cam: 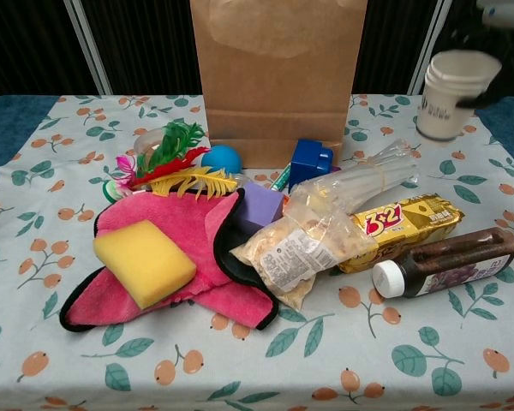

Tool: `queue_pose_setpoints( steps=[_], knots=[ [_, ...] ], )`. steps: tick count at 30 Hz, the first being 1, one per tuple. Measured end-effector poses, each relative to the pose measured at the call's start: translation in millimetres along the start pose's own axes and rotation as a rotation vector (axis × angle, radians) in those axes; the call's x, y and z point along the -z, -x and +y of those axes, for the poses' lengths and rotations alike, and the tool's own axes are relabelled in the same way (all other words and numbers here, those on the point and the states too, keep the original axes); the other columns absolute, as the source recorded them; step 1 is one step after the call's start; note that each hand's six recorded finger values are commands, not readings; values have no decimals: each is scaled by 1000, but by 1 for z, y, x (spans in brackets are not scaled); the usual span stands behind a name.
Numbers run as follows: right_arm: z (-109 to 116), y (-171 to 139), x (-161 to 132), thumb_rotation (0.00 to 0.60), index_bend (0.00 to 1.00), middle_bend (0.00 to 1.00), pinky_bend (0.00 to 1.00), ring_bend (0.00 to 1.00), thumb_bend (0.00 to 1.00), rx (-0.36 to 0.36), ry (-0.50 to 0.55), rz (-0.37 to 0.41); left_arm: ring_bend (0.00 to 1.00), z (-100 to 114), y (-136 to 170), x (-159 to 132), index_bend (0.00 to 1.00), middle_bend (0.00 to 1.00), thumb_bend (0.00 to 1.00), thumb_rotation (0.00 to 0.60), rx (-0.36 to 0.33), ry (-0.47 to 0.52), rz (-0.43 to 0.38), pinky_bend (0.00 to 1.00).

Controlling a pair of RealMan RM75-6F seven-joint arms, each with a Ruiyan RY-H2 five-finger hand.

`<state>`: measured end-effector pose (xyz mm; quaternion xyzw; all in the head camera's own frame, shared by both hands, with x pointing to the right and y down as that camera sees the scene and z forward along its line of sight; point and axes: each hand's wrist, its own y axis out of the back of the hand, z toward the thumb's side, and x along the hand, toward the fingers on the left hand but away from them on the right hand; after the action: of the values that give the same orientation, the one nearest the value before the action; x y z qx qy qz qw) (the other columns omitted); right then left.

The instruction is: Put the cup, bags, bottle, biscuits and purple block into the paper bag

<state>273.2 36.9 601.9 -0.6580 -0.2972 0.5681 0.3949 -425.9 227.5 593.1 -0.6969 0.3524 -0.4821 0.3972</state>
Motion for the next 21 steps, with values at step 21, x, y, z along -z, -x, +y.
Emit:
queue_pose_setpoints(
  steps=[21],
  knots=[
    [128,60,-128,600,349,363,320,250,218,345,107,154,62,6,-7,1,87,65,0,600,-21,14,-11,189]
  ],
)
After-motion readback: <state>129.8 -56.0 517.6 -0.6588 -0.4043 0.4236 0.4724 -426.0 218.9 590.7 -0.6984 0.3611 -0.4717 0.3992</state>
